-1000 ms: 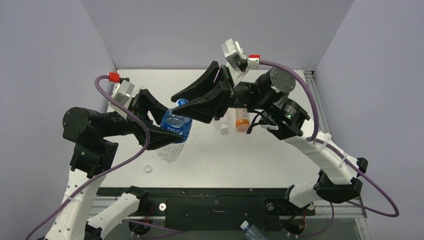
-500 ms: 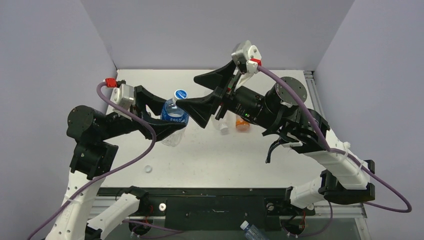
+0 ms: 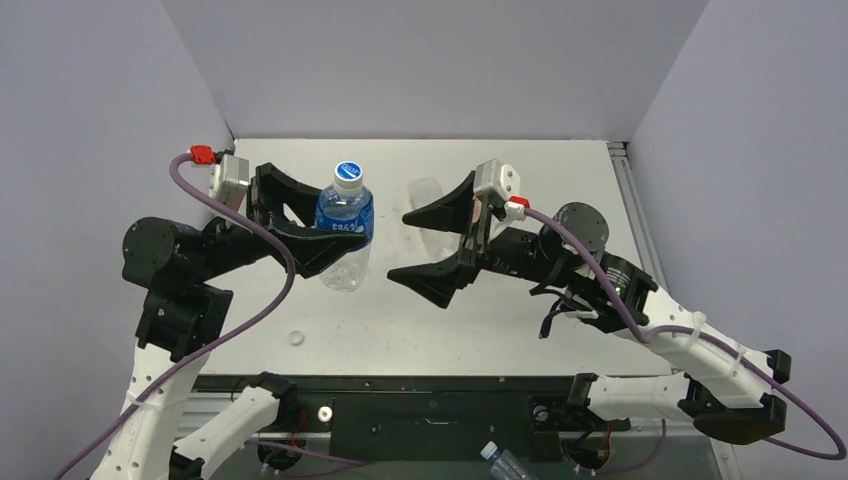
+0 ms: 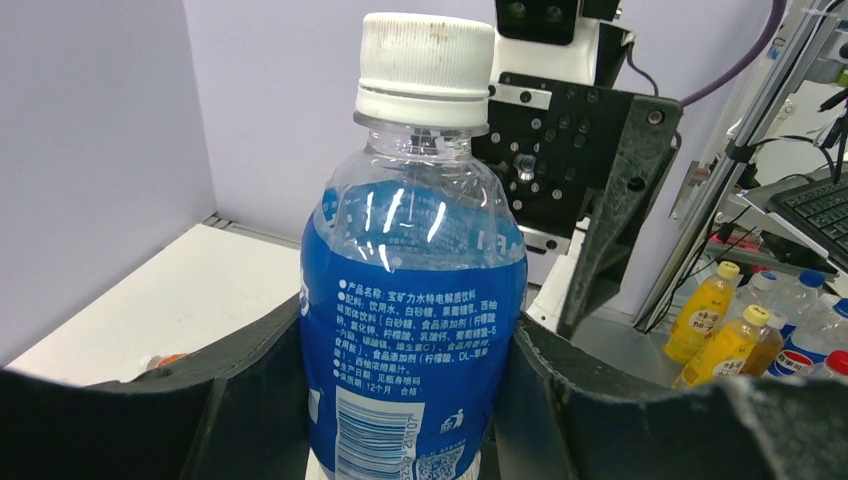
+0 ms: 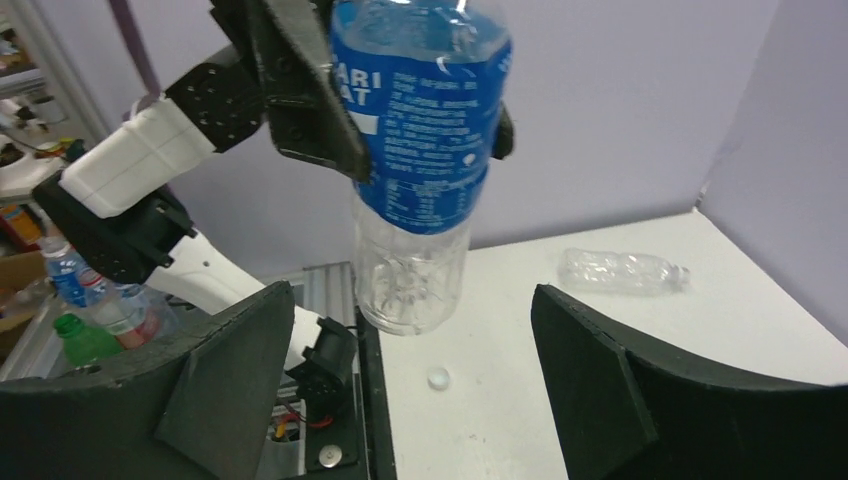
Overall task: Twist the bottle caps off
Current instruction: Unscrew the bottle cap from the plastic bottle.
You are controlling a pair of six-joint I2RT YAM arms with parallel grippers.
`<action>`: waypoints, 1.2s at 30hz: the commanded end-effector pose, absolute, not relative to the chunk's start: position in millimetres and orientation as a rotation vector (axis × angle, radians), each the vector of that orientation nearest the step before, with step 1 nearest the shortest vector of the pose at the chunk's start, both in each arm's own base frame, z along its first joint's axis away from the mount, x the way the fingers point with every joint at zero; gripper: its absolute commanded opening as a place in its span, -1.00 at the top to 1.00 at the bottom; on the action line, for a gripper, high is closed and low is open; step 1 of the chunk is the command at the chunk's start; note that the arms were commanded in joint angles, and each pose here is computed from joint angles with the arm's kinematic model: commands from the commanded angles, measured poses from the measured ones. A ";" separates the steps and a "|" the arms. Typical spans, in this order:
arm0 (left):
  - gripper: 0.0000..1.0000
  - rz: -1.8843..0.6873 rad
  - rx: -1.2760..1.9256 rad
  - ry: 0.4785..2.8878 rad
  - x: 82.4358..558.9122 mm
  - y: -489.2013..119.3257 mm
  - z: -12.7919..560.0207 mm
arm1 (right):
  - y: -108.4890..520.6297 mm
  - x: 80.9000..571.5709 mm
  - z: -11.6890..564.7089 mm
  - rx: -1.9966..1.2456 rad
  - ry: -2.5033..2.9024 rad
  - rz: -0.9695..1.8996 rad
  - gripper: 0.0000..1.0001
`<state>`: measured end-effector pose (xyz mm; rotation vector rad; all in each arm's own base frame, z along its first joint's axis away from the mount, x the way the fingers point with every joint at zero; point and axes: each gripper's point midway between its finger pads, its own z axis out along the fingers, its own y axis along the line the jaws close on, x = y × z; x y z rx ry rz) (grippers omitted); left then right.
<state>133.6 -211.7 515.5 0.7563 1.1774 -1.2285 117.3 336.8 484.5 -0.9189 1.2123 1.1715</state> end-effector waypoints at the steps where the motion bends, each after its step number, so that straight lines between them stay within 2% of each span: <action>1: 1.00 -1.268 0.680 1.092 124.0 -204.9 555.0 | 357.8 95.5 513.1 -0.985 1.008 1.314 -0.66; 13: 1.00 -1.350 0.644 1.103 114.3 -203.4 562.5 | 421.5 106.6 551.3 -0.951 0.907 1.422 -0.68; 14: 0.96 -1.355 0.643 1.106 113.2 -203.2 561.8 | 420.9 106.7 561.3 -0.929 0.887 1.436 -0.60; 15: 0.85 -1.362 0.642 1.107 111.8 -203.0 562.0 | 426.3 109.4 558.9 -0.929 0.896 1.444 -0.52; 16: 0.35 -1.369 0.643 1.105 109.3 -202.5 563.2 | 424.9 108.8 566.4 -0.918 0.885 1.465 -0.26; 17: 0.03 -1.376 0.645 1.103 107.0 -202.2 564.6 | 428.2 108.0 565.9 -0.933 0.883 1.486 -0.13; 18: -0.48 -1.386 0.638 1.102 104.0 -201.1 567.7 | 428.5 110.1 565.1 -0.928 0.899 1.510 0.08; 20: -0.80 -1.390 0.616 1.089 101.0 -198.1 575.8 | 430.3 110.0 558.6 -0.950 0.922 1.550 0.29; 22: -0.98 -1.385 0.597 1.062 98.2 -194.6 587.2 | 429.6 104.6 549.9 -0.993 0.942 1.580 0.41; 25: -0.93 -1.378 0.573 1.028 96.6 -190.8 602.5 | 427.7 96.7 534.8 -1.058 0.974 1.586 0.53; 36: -0.95 -1.361 0.547 1.008 109.9 -189.8 628.8 | 421.0 71.9 491.1 -1.260 1.111 1.490 0.60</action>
